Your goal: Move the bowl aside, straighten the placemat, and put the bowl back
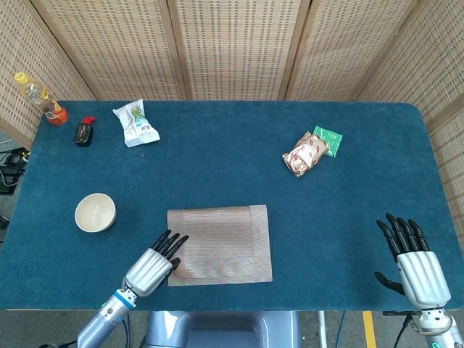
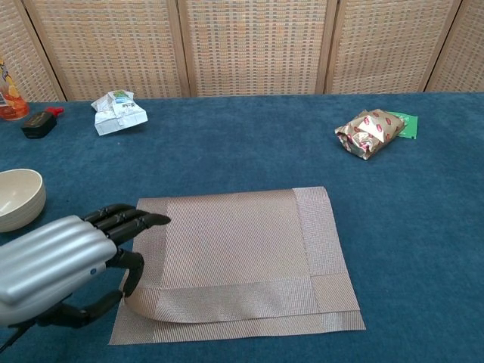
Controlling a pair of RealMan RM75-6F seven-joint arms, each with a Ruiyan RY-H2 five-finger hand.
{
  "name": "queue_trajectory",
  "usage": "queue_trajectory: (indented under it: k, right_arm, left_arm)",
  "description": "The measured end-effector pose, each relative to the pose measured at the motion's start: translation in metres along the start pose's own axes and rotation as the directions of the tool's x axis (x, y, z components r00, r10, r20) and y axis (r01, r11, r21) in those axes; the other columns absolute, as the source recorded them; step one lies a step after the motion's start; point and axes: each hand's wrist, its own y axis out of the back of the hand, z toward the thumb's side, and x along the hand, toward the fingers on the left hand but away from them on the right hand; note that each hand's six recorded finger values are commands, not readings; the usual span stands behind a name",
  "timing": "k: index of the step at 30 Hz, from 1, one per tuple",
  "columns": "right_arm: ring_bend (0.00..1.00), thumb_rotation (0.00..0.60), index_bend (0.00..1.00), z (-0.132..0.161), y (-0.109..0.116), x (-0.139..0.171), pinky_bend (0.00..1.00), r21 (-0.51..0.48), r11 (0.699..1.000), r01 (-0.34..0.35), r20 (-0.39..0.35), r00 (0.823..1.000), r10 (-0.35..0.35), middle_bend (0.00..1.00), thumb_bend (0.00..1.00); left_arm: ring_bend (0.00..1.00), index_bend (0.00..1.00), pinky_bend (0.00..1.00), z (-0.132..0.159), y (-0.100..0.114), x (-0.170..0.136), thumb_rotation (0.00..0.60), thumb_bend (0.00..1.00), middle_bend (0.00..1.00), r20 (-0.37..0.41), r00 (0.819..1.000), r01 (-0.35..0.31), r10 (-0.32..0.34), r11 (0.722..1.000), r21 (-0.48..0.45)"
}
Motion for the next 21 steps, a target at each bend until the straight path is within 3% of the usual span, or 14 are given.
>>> queue_trajectory:
  k: [11,21]
  right_arm:
    - [0.0,0.6,0.0,-0.005,-0.001,-0.004,0.0,0.001,1.0,-0.002,0.017,1.0,0.002,0.0,0.02]
    - [0.0,0.6,0.0,-0.016,-0.006,-0.013,0.0,0.018,1.0,-0.011,0.062,0.998,0.01,0.0,0.02]
  left_arm:
    - [0.0,0.57,0.0,-0.035,0.08,0.03,0.6,0.53,0.0,-0.077,0.988,-0.132,0.13,0.991,-0.021]
    - [0.0,0.58,0.0,-0.073,0.144,0.081,0.6,0.53,0.0,-0.147,0.969,-0.198,0.197,0.98,0.011]
